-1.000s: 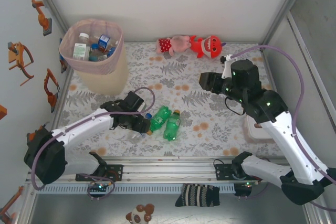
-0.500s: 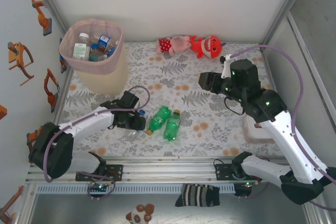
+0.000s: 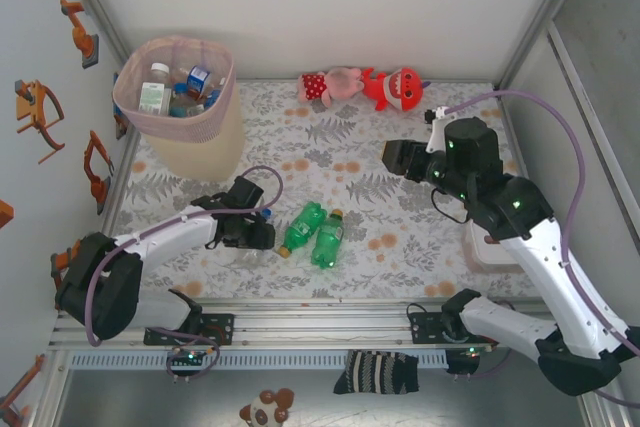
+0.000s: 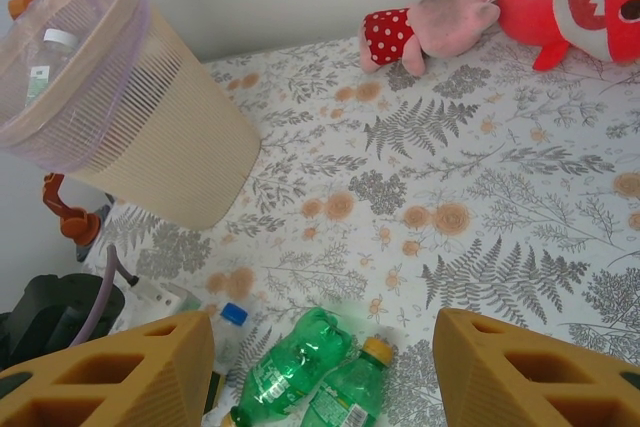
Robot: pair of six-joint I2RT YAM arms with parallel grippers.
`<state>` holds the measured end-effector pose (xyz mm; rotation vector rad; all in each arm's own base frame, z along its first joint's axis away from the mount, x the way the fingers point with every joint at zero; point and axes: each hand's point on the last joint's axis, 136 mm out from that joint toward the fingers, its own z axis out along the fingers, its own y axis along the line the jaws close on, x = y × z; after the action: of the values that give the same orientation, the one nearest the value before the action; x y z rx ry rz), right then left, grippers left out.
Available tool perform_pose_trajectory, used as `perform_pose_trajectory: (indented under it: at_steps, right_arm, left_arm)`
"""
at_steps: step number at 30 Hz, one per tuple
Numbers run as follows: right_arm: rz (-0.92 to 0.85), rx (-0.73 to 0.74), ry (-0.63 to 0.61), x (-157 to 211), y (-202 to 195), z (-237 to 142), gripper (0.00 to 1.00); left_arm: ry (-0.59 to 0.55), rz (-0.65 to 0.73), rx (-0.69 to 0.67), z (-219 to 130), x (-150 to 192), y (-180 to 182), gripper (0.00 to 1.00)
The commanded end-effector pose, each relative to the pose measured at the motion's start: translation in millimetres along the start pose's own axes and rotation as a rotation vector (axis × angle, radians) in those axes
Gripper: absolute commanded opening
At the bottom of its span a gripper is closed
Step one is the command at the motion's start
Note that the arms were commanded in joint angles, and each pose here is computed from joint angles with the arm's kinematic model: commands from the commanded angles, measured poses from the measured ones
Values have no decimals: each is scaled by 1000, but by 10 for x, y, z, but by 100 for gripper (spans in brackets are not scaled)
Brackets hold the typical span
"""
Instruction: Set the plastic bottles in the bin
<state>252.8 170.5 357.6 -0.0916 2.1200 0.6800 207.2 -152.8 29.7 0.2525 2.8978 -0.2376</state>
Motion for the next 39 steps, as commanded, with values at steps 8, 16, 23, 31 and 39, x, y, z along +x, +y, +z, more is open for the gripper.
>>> perform_pose_trajectory:
  at_steps: [8, 16, 23, 31, 39]
  right_arm:
    - [3, 23, -21, 19, -65, -69, 59]
    - [-10, 25, -24, -7, -58, -53, 59]
    - [-14, 23, -27, -26, -45, -54, 59]
    - [-4, 14, -47, -83, -18, -127, 59]
    - [3, -3, -47, -130, 38, -140, 59]
  left_arm:
    - [-61, 28, 3, -339, -199, -44, 55]
    - [-198, 71, 45, -947, -486, -156, 54]
    - [-351, 116, 92, -1643, -842, -176, 53]
    - [-553, 160, 103, -2517, -1356, -109, 51]
    - [-721, 172, 95, -3167, -1904, 90, 51]
